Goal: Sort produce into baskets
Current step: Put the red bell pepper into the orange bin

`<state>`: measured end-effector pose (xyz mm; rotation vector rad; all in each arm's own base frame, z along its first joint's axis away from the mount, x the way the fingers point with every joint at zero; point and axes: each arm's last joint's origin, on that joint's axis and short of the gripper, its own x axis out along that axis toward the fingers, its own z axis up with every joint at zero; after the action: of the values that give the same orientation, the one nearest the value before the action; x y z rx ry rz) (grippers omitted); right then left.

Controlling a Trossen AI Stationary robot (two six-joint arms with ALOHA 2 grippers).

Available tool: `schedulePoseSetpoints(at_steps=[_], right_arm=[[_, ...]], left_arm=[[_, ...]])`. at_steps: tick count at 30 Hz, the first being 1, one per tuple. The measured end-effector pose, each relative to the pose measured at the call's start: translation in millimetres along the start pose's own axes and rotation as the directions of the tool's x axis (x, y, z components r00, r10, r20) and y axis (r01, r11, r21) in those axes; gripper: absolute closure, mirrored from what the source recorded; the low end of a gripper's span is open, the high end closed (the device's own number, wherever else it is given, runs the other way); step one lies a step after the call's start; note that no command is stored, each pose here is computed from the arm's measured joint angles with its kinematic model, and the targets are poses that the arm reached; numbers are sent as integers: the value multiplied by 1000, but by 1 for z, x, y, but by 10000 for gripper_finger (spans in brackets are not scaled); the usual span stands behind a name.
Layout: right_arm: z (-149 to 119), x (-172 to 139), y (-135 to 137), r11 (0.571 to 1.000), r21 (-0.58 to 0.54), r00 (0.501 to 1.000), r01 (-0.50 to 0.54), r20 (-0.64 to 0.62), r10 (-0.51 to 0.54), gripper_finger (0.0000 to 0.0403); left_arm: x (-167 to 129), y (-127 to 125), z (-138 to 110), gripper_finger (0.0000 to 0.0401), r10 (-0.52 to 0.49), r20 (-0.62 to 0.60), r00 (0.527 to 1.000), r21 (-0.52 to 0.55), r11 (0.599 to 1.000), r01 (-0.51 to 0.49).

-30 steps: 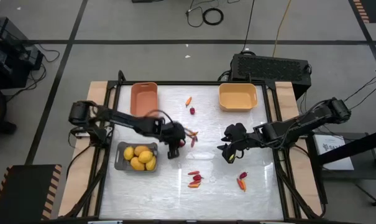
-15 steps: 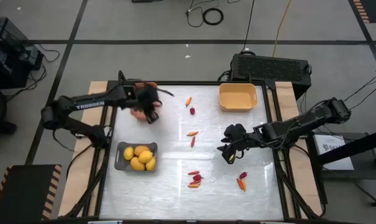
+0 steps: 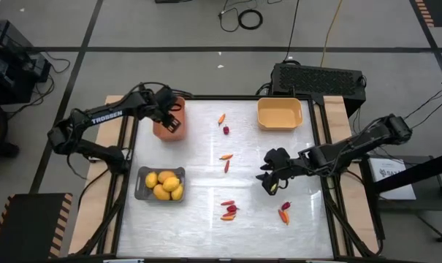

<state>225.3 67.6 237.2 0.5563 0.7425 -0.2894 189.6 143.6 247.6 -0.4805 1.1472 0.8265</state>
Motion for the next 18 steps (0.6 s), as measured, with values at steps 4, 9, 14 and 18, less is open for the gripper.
schedulePoseSetpoints(at_steps=[4, 9, 14, 18], right_arm=[[-1, 0, 1, 1000, 2, 1000, -2, -2, 2, 193], [-1, 0, 0, 1000, 2, 1000, 0, 0, 0, 193], [-1, 0, 0, 1000, 25, 1000, 1, 1, -1, 193], [-1, 0, 0, 1000, 28, 1000, 1, 1, -1, 193]], left_arm=[[0, 0, 0, 222, 1, -4, 1000, 1, 1000, -1], [-2, -2, 2, 214, -42, 4, 999, -1, 999, 42], [-10, -19, 10, 214, -221, 67, 973, -15, 975, 223], [-21, -56, 13, 214, -393, 169, 904, 105, 919, 380]])
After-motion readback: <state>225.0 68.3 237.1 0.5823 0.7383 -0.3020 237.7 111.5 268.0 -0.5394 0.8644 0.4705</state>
